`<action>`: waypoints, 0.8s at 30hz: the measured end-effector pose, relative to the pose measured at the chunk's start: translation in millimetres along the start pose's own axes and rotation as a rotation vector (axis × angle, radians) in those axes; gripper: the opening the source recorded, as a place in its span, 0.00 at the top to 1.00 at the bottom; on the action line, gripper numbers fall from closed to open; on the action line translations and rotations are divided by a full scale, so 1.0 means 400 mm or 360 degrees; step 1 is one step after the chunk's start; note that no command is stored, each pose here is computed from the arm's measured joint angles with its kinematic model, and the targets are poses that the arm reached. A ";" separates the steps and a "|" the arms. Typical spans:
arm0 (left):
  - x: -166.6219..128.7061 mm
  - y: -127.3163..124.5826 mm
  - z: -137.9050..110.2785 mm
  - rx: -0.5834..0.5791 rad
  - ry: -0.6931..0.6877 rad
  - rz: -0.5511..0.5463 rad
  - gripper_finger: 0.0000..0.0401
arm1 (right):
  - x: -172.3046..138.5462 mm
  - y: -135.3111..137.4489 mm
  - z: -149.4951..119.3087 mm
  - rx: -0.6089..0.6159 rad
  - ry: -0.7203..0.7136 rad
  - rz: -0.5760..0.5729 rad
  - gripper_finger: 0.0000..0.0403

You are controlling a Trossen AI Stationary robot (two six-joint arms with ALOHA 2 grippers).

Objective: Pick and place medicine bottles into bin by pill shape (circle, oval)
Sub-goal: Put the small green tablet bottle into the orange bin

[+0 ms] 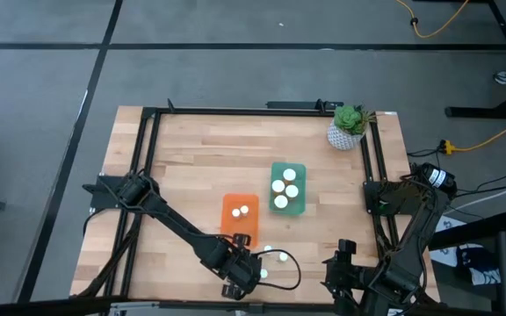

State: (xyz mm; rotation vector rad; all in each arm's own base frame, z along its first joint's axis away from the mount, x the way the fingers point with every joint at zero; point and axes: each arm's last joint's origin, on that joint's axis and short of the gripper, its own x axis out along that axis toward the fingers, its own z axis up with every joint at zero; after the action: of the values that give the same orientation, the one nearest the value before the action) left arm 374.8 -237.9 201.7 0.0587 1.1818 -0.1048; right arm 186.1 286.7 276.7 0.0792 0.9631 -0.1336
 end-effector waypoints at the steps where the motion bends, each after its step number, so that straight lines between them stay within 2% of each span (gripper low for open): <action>1: 0.008 0.000 -0.004 -0.0004 -0.0005 -0.0002 0.62 | 0.000 0.000 0.000 0.0001 0.0000 0.0000 0.37; 7: 0.036 -0.004 -0.003 -0.0021 -0.0113 -0.0051 0.62 | 0.000 0.000 0.000 0.0000 0.0000 0.0000 0.37; 15: 0.062 0.009 -0.007 -0.0013 -0.0139 -0.0048 0.62 | 0.000 0.000 0.000 0.0000 0.0000 -0.0001 0.37; 24: 0.085 -0.004 0.004 0.0027 -0.0208 -0.0126 0.62 | 0.000 0.000 0.000 -0.0001 0.0001 -0.0002 0.37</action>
State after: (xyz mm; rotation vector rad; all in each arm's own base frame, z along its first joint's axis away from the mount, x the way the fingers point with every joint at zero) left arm 388.9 -241.4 170.7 0.0197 1.0526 -0.1860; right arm 186.1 286.5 276.7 0.0779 0.9639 -0.1346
